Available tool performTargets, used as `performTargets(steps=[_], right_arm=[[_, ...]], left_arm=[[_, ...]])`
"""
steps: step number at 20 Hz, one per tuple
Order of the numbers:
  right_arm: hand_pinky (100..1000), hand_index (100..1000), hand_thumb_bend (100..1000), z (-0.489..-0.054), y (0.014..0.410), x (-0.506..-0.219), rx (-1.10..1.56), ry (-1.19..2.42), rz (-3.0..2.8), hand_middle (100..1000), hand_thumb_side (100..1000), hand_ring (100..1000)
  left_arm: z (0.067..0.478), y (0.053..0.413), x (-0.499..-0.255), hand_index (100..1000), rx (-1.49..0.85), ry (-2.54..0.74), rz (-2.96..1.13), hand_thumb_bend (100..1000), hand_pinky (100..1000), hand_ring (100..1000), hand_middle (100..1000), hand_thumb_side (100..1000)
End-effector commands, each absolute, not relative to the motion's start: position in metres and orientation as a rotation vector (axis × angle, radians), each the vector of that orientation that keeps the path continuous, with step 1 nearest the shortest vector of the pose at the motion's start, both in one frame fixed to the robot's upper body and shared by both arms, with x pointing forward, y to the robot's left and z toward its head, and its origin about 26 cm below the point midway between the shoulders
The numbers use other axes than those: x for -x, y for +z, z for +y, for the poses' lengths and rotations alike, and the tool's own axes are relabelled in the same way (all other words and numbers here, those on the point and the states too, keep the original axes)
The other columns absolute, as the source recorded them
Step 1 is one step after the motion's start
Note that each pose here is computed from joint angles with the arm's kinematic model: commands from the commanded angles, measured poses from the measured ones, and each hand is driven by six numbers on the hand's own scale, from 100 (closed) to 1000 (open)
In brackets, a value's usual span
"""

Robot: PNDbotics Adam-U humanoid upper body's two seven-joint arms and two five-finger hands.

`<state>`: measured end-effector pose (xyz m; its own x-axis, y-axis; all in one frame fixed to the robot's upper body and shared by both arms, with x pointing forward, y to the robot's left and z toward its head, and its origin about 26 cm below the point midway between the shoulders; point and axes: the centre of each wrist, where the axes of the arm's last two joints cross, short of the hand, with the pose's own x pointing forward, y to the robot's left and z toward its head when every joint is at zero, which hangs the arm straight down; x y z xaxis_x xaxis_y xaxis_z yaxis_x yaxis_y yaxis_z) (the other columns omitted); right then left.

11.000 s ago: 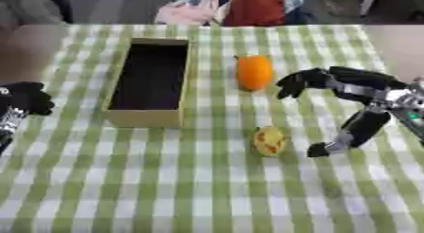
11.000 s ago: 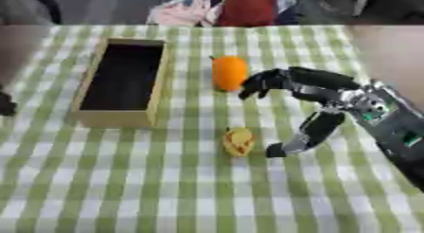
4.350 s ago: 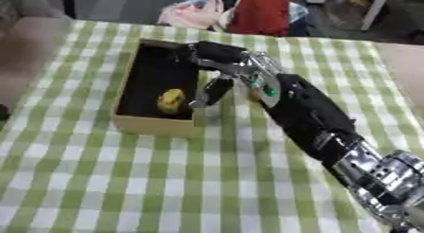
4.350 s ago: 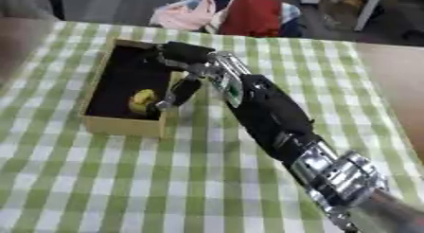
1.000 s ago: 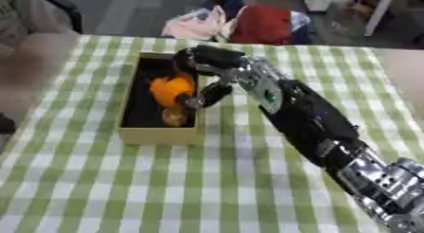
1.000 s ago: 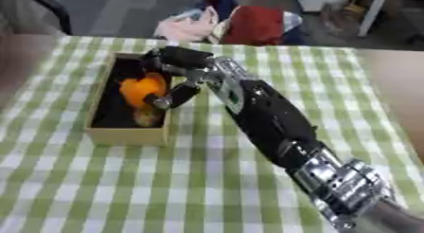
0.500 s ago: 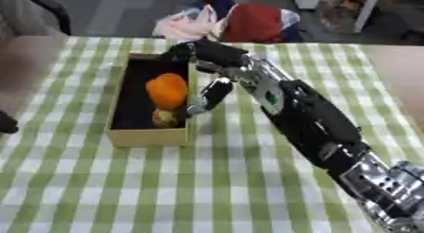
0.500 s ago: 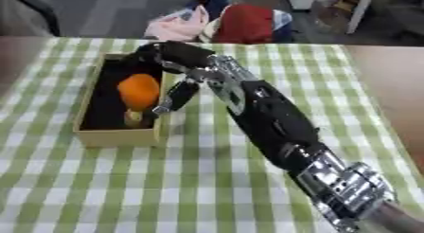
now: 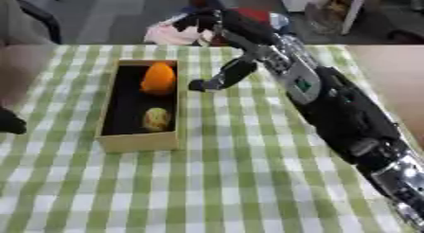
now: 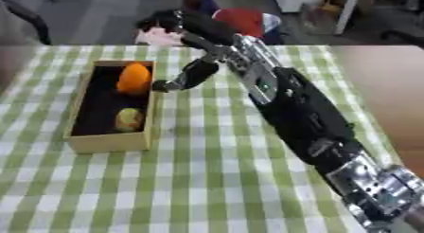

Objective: Pick up objects on the table and place them in the box.

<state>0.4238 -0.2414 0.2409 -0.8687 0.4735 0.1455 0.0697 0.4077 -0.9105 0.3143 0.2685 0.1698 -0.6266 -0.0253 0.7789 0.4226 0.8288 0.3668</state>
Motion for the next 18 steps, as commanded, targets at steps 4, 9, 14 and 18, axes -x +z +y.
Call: performTargets(steps=[4,9,14,18], right_arm=[[701,839,100,-0.262,0.262,-0.37,0.065,1.087,-2.347,684,514,932],[694,827,100,-0.278,0.245,-0.332,-0.113,0.858,-2.316,675,530,938],[685,816,100,-0.292,0.215,-0.307,-0.134,0.732,-2.241,664,595,938],[682,804,100,-0.3,0.189,-0.295,-0.097,0.65,-2.185,657,637,940]], left_arm=[[0.288,0.169,-0.313,774,0.166,-0.61,-2.157,100,693,681,621,675],[0.298,0.162,-0.313,771,0.095,-0.531,-2.133,100,693,686,623,710],[0.31,0.156,-0.311,765,0.021,-0.457,-2.118,100,693,685,621,734],[0.315,0.153,-0.309,761,-0.019,-0.421,-2.107,100,693,680,619,751]])
